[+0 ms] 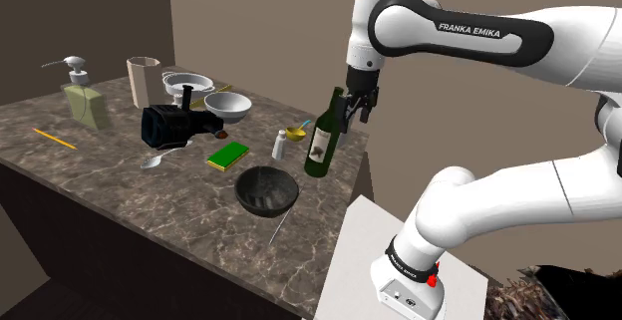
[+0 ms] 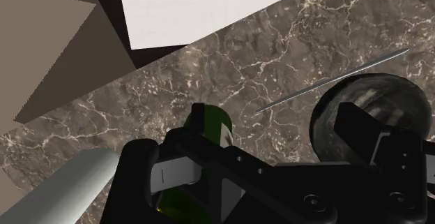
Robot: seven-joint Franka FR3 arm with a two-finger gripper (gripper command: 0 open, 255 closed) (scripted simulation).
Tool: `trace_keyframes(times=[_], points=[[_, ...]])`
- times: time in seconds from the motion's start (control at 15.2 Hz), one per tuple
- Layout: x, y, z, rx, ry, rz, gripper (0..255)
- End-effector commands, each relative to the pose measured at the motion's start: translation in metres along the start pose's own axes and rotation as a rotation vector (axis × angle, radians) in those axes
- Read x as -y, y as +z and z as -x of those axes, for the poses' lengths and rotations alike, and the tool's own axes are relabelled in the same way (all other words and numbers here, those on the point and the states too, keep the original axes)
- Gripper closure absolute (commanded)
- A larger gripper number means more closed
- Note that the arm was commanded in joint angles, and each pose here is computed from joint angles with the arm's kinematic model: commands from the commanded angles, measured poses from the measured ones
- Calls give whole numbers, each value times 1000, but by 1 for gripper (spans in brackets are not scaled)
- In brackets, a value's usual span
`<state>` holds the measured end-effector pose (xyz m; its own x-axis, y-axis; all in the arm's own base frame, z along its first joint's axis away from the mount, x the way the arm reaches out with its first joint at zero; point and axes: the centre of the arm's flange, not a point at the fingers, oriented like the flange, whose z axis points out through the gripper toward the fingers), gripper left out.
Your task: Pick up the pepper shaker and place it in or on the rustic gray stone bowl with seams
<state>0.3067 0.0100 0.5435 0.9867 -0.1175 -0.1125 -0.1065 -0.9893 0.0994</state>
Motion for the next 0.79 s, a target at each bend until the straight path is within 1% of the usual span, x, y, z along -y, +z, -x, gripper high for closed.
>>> trace_keyframes(times=[0.0, 0.73], points=[[0, 0, 0, 0, 0, 0, 0], [-7, 70, -113, -96, -30, -68, 0]])
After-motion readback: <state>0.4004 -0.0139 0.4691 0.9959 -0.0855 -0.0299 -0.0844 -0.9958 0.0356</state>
